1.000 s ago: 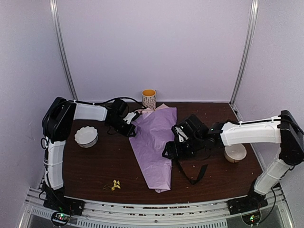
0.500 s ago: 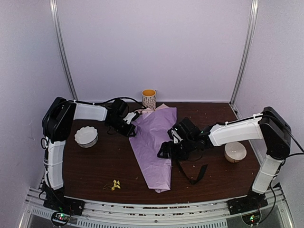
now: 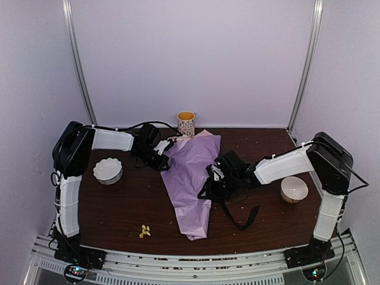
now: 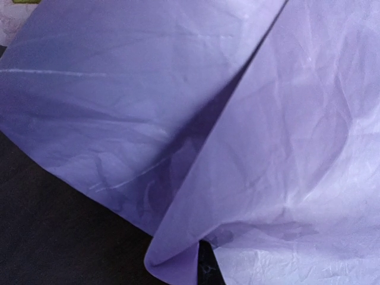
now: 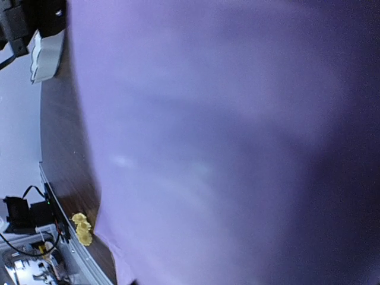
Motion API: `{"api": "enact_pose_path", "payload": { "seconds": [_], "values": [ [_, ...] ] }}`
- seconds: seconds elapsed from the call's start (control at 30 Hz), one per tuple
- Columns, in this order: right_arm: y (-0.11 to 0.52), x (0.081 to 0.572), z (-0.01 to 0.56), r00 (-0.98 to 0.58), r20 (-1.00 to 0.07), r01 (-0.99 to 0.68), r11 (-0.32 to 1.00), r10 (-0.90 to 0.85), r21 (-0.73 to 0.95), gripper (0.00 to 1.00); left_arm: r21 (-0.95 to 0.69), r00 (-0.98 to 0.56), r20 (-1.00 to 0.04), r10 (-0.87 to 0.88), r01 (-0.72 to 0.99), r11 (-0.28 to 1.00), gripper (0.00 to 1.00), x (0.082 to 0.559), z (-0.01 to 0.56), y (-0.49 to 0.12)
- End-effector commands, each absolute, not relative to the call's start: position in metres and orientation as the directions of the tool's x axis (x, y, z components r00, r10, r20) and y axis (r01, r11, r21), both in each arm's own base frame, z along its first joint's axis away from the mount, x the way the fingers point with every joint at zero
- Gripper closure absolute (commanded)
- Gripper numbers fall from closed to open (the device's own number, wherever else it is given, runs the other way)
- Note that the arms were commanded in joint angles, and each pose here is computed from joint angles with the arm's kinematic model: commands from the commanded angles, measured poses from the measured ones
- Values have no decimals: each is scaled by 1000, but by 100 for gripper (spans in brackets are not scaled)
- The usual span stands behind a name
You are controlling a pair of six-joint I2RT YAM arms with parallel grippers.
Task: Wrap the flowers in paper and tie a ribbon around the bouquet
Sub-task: Pick up the folded bouquet from the center of the board.
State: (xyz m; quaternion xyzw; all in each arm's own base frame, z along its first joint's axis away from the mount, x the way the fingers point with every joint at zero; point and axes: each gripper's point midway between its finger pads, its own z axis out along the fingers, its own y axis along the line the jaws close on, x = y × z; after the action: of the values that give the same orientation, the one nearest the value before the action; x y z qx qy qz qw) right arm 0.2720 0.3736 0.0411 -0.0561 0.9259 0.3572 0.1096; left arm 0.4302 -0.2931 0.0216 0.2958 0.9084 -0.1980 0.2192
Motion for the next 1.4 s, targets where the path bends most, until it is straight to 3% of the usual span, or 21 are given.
{"api": "enact_pose_path", "payload": {
  "seconds": [0.0, 0.07, 0.1, 0.17, 0.3, 0.4, 0.53, 0.63, 0.77, 1.0, 1.23, 1.37],
  "values": [
    [377, 276, 41, -977, -215, -149, 687, 10, 711, 81, -247, -731, -515, 447, 626, 740, 100, 436, 26, -294],
    [380, 275, 43, -978, -208, -151, 680, 2, 717, 91, -274, -714, -549, 435, 645, 713, 99, 437, 47, -303],
    [380, 275, 43, -979, -203, -150, 679, -2, 719, 98, -282, -704, -572, 421, 651, 705, 93, 438, 59, -307],
    [380, 274, 44, -980, -197, -151, 680, -9, 717, 100, -279, -665, -632, 397, 674, 684, 73, 440, 89, -312],
    [376, 276, 43, -980, -200, -160, 699, -24, 697, 100, -132, -456, -782, 426, 788, 601, 58, 421, 160, -331],
    [379, 277, 44, -980, -195, -164, 693, -35, 702, 100, 120, -167, -832, 529, 877, 465, 52, 377, 195, -361],
    [380, 280, 45, -977, -211, -183, 691, -45, 700, 100, 303, 193, -824, 533, 945, 125, 48, 279, 208, -415],
    [378, 284, 46, -973, -224, -198, 702, -56, 684, 100, 336, 326, -834, 445, 940, -59, 48, 224, 221, -442],
    [375, 286, 47, -971, -234, -205, 707, -58, 677, 100, 349, 400, -857, 326, 915, -204, 48, 182, 240, -460],
    [371, 287, 47, -966, -247, -228, 713, -79, 663, 100, 392, 576, -756, 312, 779, -489, 47, 120, 195, -489],
    [369, 287, 41, -963, -244, -248, 726, -114, 641, 100, 377, 654, -616, 438, 734, -566, 46, 123, 122, -527],
    [368, 292, 41, -959, -256, -257, 737, -117, 625, 100, 329, 644, -593, 483, 741, -585, 35, 126, 92, -534]
  ]
}}
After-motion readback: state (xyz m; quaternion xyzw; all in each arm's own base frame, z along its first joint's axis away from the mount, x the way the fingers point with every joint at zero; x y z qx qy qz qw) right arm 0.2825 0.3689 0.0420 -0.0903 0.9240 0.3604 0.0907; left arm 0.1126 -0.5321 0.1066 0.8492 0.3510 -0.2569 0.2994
